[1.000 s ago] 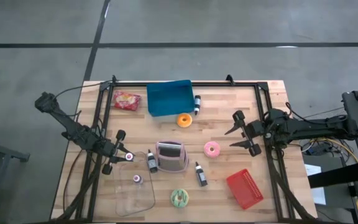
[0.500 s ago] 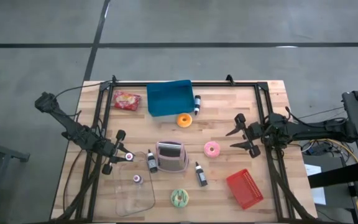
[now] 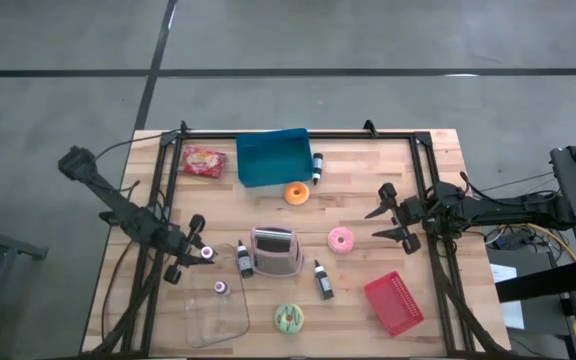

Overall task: Pick & Place Food Item
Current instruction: Put the pink food coloring bottle into the transparent bin

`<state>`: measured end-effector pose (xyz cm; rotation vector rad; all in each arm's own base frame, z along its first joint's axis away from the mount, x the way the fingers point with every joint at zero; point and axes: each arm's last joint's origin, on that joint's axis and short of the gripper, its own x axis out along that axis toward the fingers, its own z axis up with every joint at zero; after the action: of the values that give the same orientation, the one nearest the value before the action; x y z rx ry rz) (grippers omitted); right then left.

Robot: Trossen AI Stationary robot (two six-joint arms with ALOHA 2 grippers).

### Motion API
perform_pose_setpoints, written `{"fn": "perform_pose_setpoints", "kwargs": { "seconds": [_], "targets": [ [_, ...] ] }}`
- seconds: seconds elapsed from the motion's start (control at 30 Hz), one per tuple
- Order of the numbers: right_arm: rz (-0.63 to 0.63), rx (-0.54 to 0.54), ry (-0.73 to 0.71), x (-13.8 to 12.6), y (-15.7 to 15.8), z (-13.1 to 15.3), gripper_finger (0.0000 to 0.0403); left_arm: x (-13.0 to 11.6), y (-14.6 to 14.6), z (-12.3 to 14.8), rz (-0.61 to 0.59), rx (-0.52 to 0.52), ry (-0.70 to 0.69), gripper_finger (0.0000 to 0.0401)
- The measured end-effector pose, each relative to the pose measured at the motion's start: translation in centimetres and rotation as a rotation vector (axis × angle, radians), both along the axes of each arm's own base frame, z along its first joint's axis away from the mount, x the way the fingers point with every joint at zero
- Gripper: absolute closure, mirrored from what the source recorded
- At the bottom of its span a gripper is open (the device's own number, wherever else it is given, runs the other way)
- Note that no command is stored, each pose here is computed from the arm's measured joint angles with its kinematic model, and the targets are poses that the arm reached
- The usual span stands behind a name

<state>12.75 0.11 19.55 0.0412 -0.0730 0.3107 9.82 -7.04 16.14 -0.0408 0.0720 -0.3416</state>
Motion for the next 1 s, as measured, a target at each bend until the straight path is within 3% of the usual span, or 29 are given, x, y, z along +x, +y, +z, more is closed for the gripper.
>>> {"fn": "perform_pose_setpoints", "kwargs": {
  "seconds": [0.13,0.4,0.67,0.8,0.9,1.0],
  "targets": [
    [-0.001,0.007,0.004,0.0,0.0,0.0,0.0179,-0.2,-0.2,0.0,-0.013,-0.002,-0.001,0.0317],
    [-0.007,0.019,0.01,0.0,0.0,0.0,0.0179,-0.5,-0.4,0.4,0.088,0.026,-0.048,0.0317],
    [-0.013,0.027,0.019,0.0,0.0,-0.2,0.0179,-1.0,-0.8,0.6,0.113,-0.056,-0.048,0.0317],
    [-0.013,0.027,0.019,0.0,0.0,-0.2,0.0179,-1.3,-0.9,1.1,0.203,-0.101,-0.075,0.0317],
    [-0.013,0.03,0.02,0.0,0.0,-0.2,0.0179,-1.7,-1.1,1.2,0.26,-0.093,-0.08,0.0317],
    [-0.013,0.03,0.02,0.0,0.0,-0.2,0.0179,-2.0,-1.6,1.0,0.23,-0.073,-0.065,0.0317]
  ]
}}
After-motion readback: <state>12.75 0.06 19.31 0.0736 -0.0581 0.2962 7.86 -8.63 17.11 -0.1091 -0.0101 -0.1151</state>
